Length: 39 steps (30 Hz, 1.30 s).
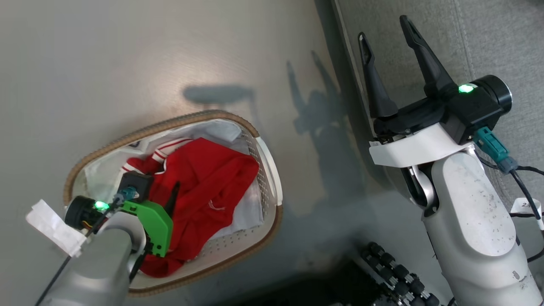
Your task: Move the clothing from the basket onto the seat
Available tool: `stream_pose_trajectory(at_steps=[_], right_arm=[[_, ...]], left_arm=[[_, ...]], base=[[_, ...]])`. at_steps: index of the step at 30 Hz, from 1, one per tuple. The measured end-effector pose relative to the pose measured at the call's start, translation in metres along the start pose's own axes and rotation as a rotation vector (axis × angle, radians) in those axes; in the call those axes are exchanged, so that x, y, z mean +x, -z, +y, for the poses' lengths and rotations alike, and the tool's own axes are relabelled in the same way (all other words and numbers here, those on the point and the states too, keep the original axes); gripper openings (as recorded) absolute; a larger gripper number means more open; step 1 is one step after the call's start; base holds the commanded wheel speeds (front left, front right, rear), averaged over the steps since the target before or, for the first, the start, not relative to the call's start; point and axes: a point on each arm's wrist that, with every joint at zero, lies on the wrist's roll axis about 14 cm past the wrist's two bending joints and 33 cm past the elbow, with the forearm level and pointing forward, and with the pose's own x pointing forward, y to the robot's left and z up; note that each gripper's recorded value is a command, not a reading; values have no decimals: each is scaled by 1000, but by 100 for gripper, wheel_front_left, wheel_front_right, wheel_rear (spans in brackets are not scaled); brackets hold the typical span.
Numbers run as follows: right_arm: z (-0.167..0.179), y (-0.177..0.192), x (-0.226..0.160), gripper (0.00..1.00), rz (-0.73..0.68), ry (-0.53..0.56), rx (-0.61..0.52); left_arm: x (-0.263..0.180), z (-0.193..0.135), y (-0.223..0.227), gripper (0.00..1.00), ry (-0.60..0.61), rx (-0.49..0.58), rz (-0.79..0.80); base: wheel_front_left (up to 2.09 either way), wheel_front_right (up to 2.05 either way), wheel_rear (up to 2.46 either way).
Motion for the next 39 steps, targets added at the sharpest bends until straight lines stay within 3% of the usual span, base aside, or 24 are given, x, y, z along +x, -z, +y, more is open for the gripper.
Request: stream_pose_trajectory(at_steps=[9, 18, 19, 20, 21, 32, 39], right_arm=[[-9, 33, -3, 100, 66, 16, 5], [-18, 54, -9, 100, 119, 41, 2], [-18, 54, -9, 100, 119, 39, 2], [-18, 53, -8, 100, 115, 39, 3], [-18, 51, -7, 100, 110, 38, 4], [-18, 23, -8, 100, 64, 42, -4], [-14, -2, -23, 100, 41, 48, 5]], left_arm=[[33, 19, 35, 100, 23, 9, 146], [55, 0, 36, 100, 105, -8, 147], [55, -1, 37, 56, 109, -9, 150], [54, -2, 37, 33, 109, -11, 149], [53, -2, 36, 0, 108, -15, 145], [32, -16, 9, 0, 102, -55, 65], [4, -34, -39, 0, 107, -77, -72]], base=[[0, 0, 0], [0, 0, 0], [0, 0, 0], [0, 0, 0], [0, 0, 0], [0, 0, 0], [0, 0, 0]])
